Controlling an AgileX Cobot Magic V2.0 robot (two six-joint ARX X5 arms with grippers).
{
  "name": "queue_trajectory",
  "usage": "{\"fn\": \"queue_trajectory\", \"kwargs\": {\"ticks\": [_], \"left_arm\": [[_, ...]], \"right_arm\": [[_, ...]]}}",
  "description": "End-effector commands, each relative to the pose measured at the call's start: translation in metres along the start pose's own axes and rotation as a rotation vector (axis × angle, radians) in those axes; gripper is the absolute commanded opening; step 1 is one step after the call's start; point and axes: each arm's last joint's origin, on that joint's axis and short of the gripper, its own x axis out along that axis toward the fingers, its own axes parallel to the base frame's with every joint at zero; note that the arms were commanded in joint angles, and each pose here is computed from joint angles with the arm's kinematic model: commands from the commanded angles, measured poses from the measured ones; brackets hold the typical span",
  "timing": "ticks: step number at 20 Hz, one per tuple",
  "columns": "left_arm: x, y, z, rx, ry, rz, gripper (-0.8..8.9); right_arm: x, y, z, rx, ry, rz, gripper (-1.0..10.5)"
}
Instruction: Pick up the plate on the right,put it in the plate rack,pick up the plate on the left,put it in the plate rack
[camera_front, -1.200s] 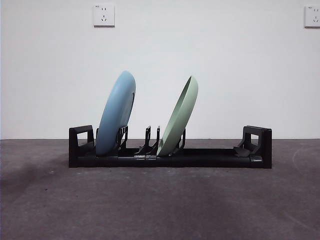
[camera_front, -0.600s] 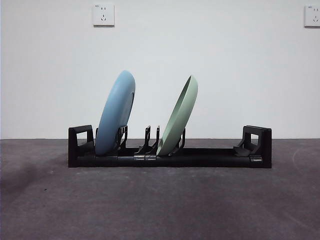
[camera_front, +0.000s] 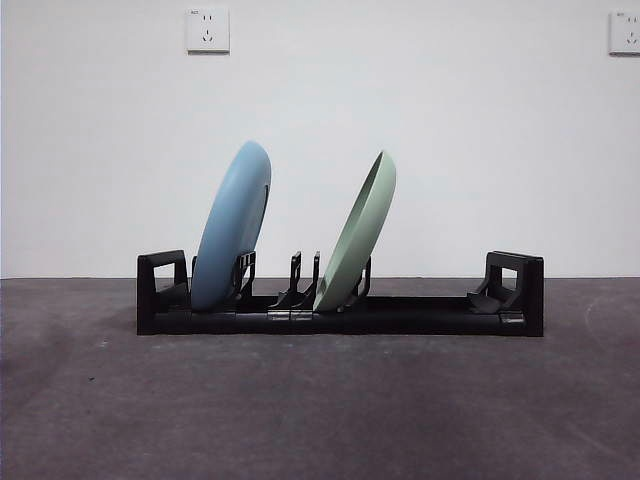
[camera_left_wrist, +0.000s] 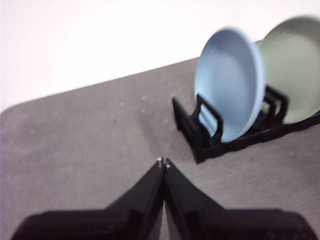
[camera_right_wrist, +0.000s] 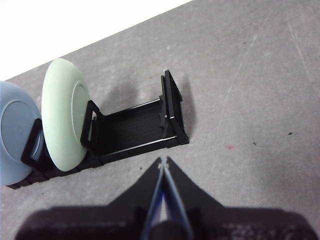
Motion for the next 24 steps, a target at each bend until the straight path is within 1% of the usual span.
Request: {"fn": "queue_trajectory", "kwargs": {"ticks": [1,2,4,6,10,24], "left_arm": [[0.012,-0.002,-0.038,-0.099,-0.003,0.046,-0.01],[0.015,-0.002,-0.051,-0.141,-0.003,0.061,-0.01],[0.02,-0.004,-0.071,-0.195,0.006,0.075,-0.01],[0.023,-0.005,-0.08,-0.213,0.029,0.054,-0.01],[0.023,-0.005,-0.08,-0.173,0.035,0.064,-0.01],[0.023,-0.005,-0.08,-0.176,0.031,0.062,-0.01]], "right_arm": [[0.001,0.0,-0.001,0.009,-0.004,-0.001,0.0],[0.001,0.0,-0.001,0.009,-0.003,-0.001,0.0],[0.001,0.0,-0.001,0.009,-0.003,-0.001,0.0],[0.001,0.0,-0.001,0.009,-0.003,-0.002,0.0],[0.001,0.0,-0.001,0.009,-0.003,-0.001,0.0],[0.001,0.0,-0.001,0.009,-0.003,-0.001,0.0]]}}
